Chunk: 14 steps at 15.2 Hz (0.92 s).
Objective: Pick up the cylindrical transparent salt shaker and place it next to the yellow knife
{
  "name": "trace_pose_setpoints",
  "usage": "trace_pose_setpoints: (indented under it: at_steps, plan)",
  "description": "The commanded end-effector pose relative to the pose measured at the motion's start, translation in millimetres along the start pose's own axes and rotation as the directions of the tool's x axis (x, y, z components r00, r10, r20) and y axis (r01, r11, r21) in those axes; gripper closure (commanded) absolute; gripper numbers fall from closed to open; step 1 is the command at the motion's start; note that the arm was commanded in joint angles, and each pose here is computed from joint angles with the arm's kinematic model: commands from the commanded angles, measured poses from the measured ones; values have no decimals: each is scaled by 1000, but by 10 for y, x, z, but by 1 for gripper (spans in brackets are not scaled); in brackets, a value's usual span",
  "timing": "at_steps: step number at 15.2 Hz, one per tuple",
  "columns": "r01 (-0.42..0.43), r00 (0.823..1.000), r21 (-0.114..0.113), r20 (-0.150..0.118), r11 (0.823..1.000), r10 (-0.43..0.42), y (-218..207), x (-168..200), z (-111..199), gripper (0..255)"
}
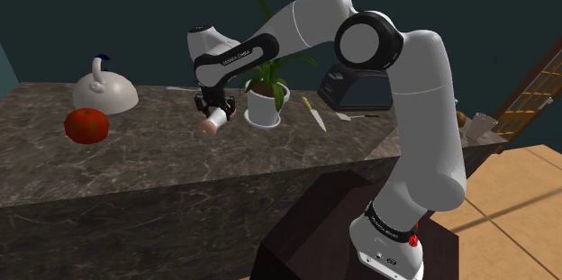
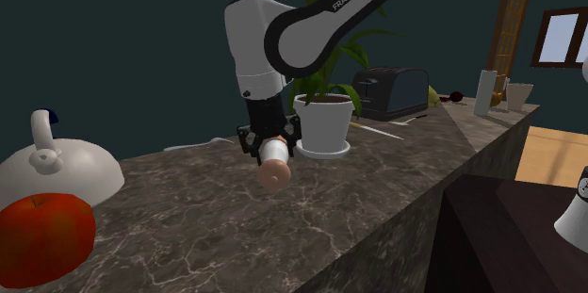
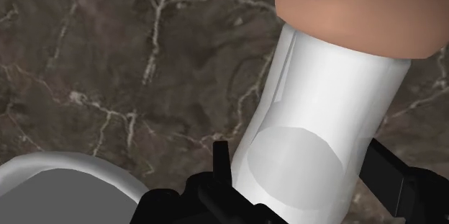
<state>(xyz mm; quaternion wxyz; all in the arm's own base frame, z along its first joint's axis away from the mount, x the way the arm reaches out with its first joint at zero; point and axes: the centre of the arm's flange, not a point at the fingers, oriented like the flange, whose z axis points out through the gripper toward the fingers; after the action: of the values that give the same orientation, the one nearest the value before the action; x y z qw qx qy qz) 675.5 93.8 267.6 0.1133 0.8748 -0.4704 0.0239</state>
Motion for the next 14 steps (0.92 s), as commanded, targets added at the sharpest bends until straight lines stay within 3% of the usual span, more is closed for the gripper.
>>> trace_pose_setpoints:
  at_steps: [1,14]
  plan:
    - [0,1000,-1,0,1000,0,0,-1,4,255]
    - [0,1000,-1,0,1000,0,101,85,-561,255]
